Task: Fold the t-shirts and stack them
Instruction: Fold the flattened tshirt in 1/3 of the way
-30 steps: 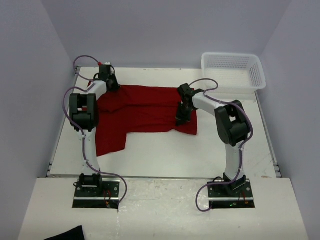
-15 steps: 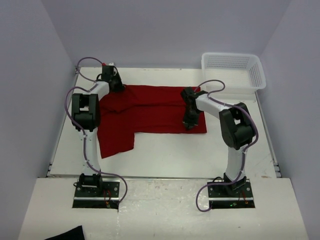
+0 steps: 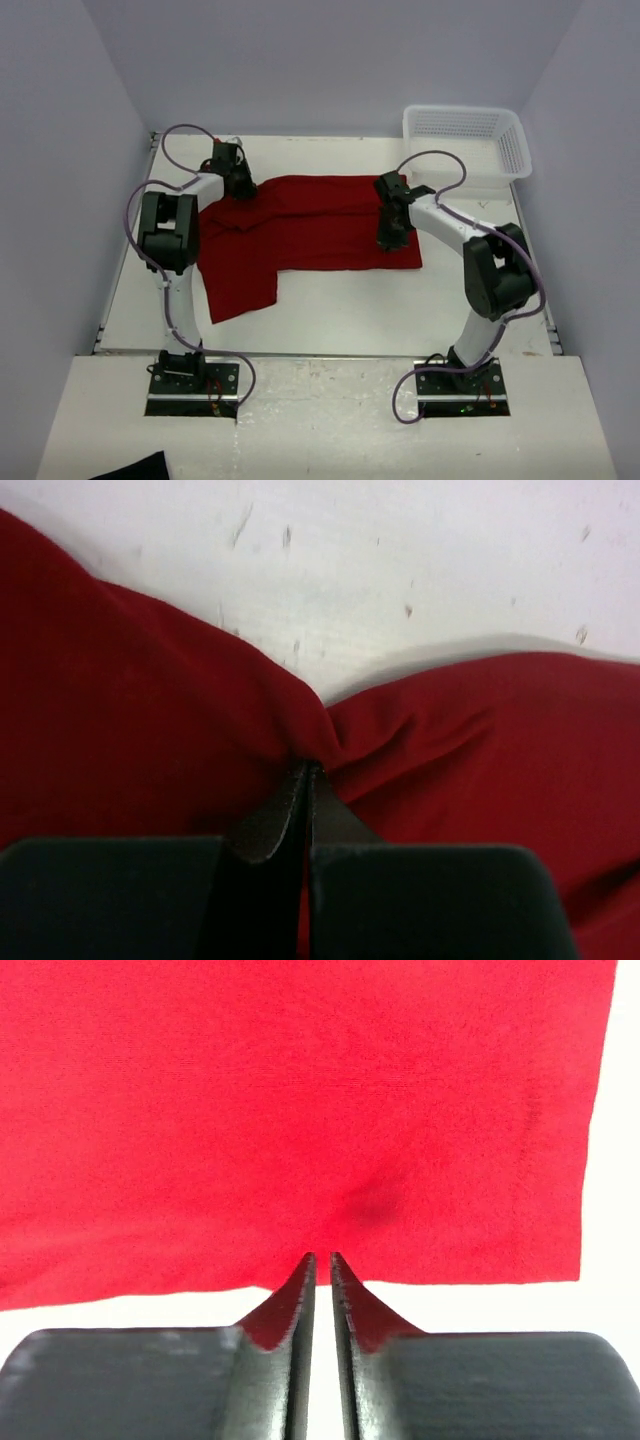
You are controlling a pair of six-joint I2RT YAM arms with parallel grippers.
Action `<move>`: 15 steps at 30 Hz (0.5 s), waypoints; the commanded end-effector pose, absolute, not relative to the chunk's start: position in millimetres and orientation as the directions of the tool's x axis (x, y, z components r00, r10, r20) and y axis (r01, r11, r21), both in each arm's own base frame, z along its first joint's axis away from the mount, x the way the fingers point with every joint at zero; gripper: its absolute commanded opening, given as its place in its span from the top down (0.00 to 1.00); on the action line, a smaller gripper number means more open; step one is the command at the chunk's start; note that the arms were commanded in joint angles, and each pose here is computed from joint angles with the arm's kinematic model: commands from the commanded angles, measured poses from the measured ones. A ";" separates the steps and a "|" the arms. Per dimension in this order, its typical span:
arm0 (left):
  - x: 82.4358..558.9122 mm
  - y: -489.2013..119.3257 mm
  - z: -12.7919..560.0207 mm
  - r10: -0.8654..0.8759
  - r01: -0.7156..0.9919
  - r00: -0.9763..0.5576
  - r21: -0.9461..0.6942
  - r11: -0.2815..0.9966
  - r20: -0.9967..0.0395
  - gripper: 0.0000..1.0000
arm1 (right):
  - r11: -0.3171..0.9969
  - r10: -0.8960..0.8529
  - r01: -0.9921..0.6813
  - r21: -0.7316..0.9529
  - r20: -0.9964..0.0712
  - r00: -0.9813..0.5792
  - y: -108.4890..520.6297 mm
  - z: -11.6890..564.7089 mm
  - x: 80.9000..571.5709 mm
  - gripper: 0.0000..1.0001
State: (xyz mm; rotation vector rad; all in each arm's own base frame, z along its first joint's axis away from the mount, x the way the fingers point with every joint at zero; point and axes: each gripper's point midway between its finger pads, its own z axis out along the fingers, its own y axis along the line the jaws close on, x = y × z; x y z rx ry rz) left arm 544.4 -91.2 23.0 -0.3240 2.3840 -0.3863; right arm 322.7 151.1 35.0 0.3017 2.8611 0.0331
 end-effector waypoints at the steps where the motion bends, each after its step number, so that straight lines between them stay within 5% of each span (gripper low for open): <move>1: 516.5 -85.1 42.7 -0.314 -0.151 -0.744 -0.309 0.939 -0.590 1.00 | 0.982 0.129 0.047 0.180 -0.472 -0.872 164.8 101.6 350.4 0.85; 5: 511.1 -73.9 90.5 -0.318 -0.163 -0.674 -0.286 0.944 -0.666 0.99 | 0.969 0.095 -0.056 0.242 -0.570 -0.816 175.2 149.1 356.1 0.65; 6: 509.9 -66.4 108.5 -0.320 -0.181 -0.636 -0.267 0.946 -0.702 0.91 | 0.963 0.094 -0.079 0.256 -0.598 -0.796 177.6 163.9 358.6 0.54; 9: 506.3 -49.2 134.1 -0.324 -0.235 -0.577 -0.227 0.945 -0.749 0.77 | 0.949 0.082 -0.136 0.285 -0.639 -0.765 186.0 183.7 364.0 0.44; 15: 491.6 -30.4 128.1 -0.328 -0.330 -0.607 -0.145 0.933 -0.724 0.75 | 0.941 -0.038 -0.247 0.233 -0.649 -0.760 192.0 168.4 359.3 0.41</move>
